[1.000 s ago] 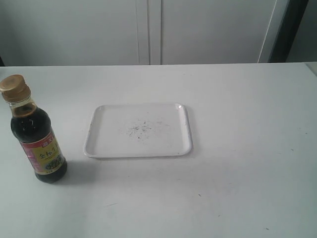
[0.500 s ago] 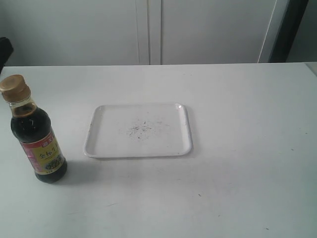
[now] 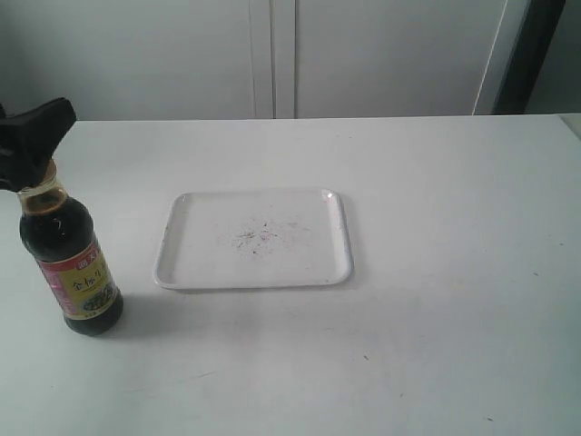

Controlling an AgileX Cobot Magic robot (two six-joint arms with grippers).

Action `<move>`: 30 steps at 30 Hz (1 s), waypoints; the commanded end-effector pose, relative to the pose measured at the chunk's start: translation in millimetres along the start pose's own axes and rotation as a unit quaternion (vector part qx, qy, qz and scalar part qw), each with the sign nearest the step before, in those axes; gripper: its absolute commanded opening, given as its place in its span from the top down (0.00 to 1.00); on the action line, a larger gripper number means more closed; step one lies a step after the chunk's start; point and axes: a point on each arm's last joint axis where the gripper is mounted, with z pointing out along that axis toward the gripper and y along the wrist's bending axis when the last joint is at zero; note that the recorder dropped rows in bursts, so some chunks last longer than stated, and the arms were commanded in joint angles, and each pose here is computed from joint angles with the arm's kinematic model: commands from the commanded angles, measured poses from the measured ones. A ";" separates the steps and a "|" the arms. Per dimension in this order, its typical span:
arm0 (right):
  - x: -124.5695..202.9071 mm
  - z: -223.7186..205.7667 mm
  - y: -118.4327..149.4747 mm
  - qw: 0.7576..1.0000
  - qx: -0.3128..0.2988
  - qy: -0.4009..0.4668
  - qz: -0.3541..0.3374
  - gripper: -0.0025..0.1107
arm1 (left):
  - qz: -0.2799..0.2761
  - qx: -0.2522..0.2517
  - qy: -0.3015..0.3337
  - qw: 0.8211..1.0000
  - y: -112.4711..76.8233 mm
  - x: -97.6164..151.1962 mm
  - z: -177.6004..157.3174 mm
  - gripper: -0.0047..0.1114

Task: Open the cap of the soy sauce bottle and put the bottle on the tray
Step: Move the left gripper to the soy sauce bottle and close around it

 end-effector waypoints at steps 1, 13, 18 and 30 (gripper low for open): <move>0.8 0.1 -0.4 1.000 0.003 -0.003 0.002 0.98 | -0.012 0.022 0.002 1.000 0.6 10.0 8.8 0.06; 0.8 0.1 -0.4 1.000 0.003 -0.003 0.002 0.98 | 0.005 0.048 0.036 0.998 3.0 40.0 19.1 0.06; 0.8 0.1 -0.4 1.000 0.003 -0.003 0.002 0.98 | 0.010 0.025 0.065 0.998 4.2 59.5 11.0 0.06; 0.8 0.1 -0.4 1.000 0.003 -0.003 0.002 0.98 | -0.003 0.034 0.138 0.990 8.3 99.7 16.3 0.06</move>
